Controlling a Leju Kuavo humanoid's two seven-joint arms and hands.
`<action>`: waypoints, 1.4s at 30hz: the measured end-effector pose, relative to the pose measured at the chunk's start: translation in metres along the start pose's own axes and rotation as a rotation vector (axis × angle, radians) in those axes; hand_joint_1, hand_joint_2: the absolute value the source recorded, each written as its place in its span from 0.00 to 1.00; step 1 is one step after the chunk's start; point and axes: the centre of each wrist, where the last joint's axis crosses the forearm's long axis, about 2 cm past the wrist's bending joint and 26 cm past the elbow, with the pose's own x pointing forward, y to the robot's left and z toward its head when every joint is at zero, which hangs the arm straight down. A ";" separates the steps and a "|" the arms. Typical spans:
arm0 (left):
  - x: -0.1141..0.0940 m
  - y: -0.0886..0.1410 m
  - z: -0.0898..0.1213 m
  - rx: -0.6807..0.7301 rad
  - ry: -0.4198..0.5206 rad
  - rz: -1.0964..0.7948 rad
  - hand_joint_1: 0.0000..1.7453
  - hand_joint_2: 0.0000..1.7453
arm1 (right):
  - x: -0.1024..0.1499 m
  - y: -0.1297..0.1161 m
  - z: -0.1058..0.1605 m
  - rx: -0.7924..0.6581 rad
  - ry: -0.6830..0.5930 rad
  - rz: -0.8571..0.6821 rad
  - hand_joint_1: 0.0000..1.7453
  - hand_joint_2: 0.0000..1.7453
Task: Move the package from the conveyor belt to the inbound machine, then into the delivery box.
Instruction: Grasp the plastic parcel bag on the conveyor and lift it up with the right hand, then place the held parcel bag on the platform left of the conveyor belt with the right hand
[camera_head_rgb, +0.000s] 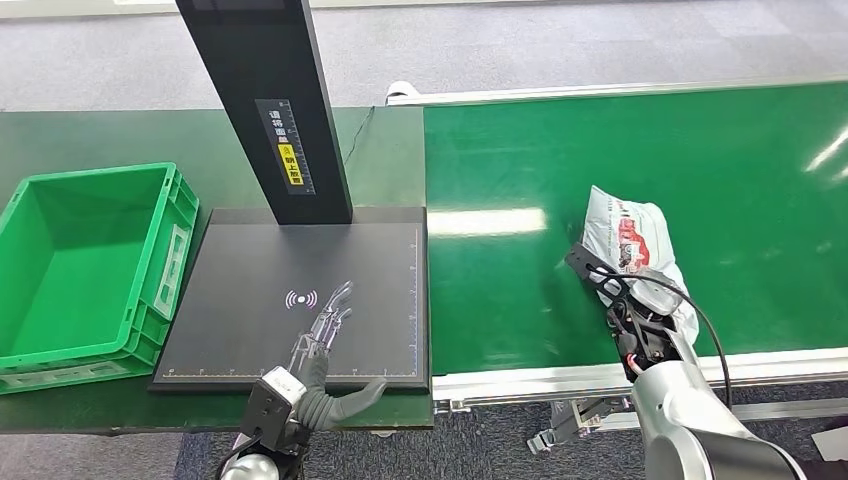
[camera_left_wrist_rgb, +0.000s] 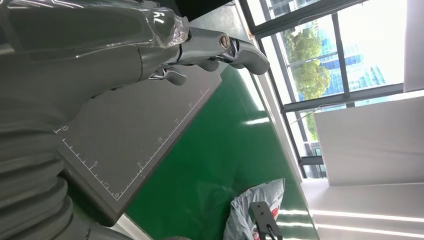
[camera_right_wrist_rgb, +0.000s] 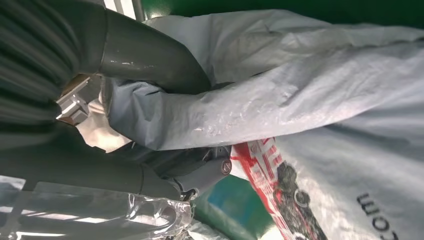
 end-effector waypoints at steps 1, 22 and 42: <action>0.000 0.000 0.000 0.000 0.000 0.000 0.00 1.00 | 0.000 0.000 0.000 0.000 -0.001 -0.003 1.00 1.00; 0.000 -0.003 0.008 0.035 -0.006 -0.032 0.00 1.00 | 0.023 -0.091 0.027 -0.714 -0.766 -0.831 1.00 1.00; -0.001 -0.002 0.003 0.041 -0.020 -0.039 0.00 1.00 | 0.156 0.005 0.131 -0.009 -1.422 -0.747 1.00 1.00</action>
